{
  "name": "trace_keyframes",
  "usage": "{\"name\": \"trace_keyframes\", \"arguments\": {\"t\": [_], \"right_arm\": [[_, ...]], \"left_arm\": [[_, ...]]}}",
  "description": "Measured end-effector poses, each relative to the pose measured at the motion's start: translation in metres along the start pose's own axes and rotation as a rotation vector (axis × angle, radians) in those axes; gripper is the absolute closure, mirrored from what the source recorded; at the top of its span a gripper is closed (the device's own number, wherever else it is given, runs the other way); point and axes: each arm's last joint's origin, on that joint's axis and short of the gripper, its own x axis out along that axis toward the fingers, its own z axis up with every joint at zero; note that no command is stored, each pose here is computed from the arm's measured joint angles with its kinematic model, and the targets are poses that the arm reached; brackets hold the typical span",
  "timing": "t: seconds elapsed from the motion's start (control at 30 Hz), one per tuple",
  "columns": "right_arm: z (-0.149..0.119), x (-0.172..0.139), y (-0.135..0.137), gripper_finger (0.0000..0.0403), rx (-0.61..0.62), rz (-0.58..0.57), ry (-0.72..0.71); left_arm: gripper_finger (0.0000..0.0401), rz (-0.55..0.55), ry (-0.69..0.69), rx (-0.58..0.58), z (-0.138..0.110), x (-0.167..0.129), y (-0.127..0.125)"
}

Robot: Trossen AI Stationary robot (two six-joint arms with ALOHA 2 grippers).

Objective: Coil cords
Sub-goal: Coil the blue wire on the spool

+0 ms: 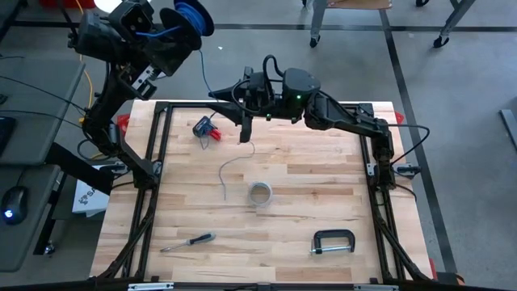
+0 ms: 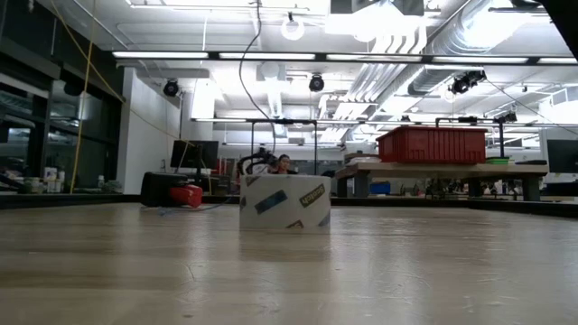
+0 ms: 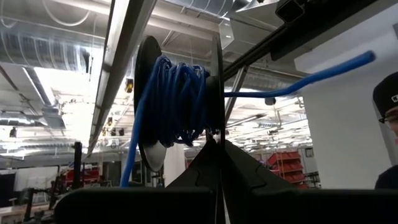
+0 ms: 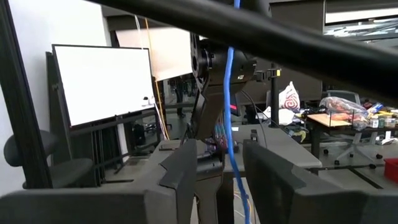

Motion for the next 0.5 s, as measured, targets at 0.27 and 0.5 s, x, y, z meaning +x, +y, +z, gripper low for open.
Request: {"name": "trace_keyframes", "arguments": {"t": [0.27,0.5], "right_arm": [[0.0,0.0,0.0,0.0361,0.007,-0.002,-0.001],[0.006,-0.007,0.005,0.0401,-0.013,0.012,0.021]], "left_arm": [[0.0398,0.019,0.029,-0.009,0.001,-0.003,-0.001],[0.0398,0.082,0.067,0.044,0.017,-0.018,-0.007]]}}
